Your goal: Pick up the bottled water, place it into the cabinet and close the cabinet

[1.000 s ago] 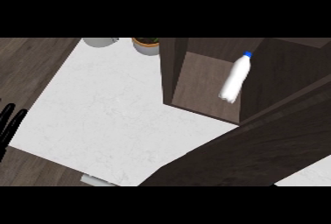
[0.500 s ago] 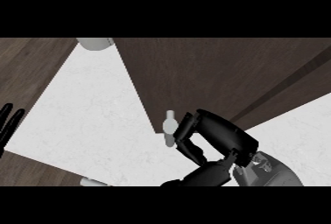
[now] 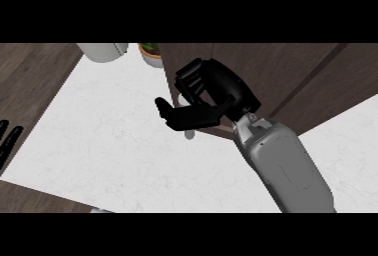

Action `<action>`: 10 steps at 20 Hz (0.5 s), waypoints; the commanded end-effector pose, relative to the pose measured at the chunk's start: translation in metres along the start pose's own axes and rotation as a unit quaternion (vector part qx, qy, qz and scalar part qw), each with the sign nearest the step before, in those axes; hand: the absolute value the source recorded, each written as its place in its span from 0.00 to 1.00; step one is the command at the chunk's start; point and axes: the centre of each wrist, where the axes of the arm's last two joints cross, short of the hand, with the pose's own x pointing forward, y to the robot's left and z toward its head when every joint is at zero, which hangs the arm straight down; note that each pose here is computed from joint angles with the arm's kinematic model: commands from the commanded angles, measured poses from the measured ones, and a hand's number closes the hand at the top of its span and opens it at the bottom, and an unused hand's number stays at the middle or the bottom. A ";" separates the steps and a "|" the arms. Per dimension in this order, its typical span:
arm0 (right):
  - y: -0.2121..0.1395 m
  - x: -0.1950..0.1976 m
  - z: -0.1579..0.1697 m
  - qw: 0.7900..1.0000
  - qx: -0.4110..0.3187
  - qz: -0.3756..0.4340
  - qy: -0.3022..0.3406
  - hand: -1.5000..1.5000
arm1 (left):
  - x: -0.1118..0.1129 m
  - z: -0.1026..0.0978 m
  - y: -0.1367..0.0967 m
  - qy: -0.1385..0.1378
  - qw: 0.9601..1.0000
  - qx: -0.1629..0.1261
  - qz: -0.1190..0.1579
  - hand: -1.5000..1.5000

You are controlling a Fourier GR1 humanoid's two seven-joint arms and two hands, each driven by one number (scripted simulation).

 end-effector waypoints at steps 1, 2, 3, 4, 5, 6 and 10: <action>-0.013 0.021 -0.032 0.997 -0.075 -0.023 -0.016 1.00 | -0.001 -0.001 -0.001 -0.003 1.000 0.002 0.008 0.00; -0.020 0.013 -0.034 0.995 -0.091 -0.042 -0.007 1.00 | 0.000 0.006 0.002 0.000 1.000 0.003 0.001 0.00; -0.017 0.019 -0.037 0.994 -0.095 -0.049 -0.014 1.00 | 0.001 0.005 0.005 -0.001 1.000 0.011 0.003 0.00; -0.018 0.010 -0.038 0.993 -0.108 -0.056 -0.006 0.00 | -0.008 0.016 0.005 0.010 1.000 0.016 0.010 0.00; -0.021 0.009 -0.040 0.992 -0.106 -0.067 0.002 0.00 | 0.001 0.004 0.005 -0.009 1.000 0.009 0.000 0.00; -0.023 0.016 -0.040 0.989 -0.118 -0.085 -0.006 0.00 | -0.007 0.010 0.004 0.004 1.000 0.013 0.006 0.00; -0.016 0.014 -0.049 0.988 -0.122 -0.099 0.000 0.00 | 0.000 0.011 0.009 -0.001 1.000 0.012 -0.001 0.00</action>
